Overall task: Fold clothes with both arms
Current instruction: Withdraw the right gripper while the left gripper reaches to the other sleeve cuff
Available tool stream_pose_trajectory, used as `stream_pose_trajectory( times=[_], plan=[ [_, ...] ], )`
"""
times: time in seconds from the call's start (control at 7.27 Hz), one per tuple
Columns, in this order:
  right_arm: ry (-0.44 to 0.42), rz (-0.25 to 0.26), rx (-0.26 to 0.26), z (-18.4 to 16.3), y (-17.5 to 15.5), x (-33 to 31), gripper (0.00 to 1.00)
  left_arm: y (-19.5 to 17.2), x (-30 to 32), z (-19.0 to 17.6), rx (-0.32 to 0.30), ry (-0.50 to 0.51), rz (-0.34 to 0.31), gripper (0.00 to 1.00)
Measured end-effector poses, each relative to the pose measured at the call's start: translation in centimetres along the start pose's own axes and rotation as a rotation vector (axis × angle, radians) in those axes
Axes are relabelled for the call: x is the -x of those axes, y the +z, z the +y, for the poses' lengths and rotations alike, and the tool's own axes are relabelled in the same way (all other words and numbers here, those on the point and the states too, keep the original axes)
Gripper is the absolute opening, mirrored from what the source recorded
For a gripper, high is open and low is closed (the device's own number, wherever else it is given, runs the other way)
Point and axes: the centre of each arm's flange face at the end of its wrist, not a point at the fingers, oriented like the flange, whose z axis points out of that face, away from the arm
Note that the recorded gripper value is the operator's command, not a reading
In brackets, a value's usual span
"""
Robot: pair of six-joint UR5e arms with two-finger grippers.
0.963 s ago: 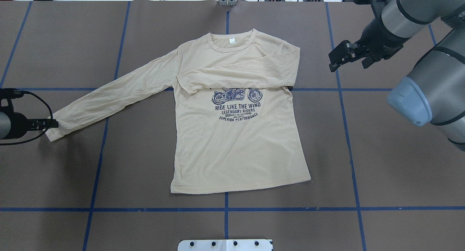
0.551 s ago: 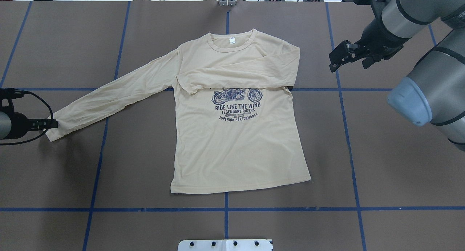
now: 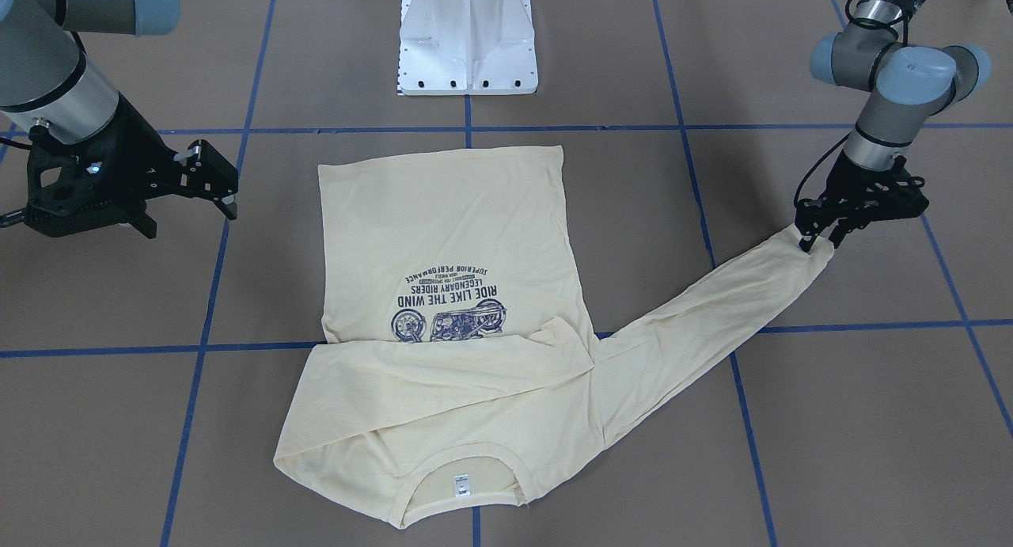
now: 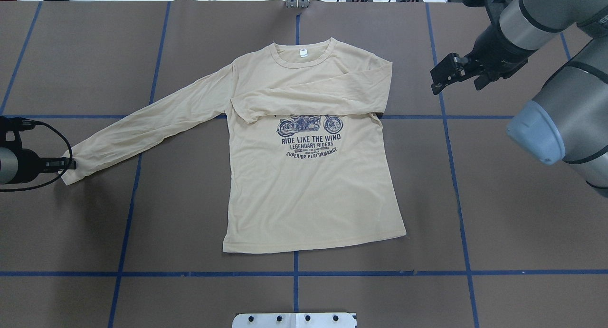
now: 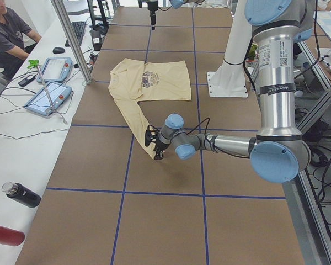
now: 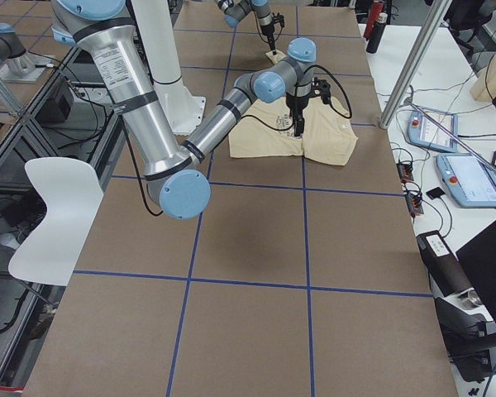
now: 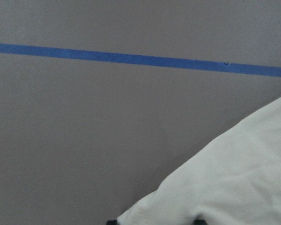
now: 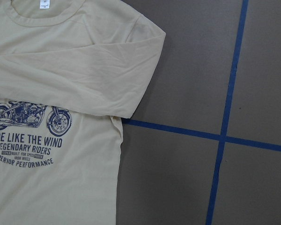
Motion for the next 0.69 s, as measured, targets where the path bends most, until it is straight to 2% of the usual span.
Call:
stream_pose_trajectory(
  times=[0.41,0.69],
  plan=[
    [0.001,0.000,-0.001,0.0,-0.1,-0.1,1.00,-0.5,-0.6,0.0,0.000,0.001,0.015,0.00],
    [0.005,0.002,0.000,0.1,-0.1,-0.3,1.00,-2.1,-2.1,-0.2,0.006,0.006,0.050,0.00]
  ],
)
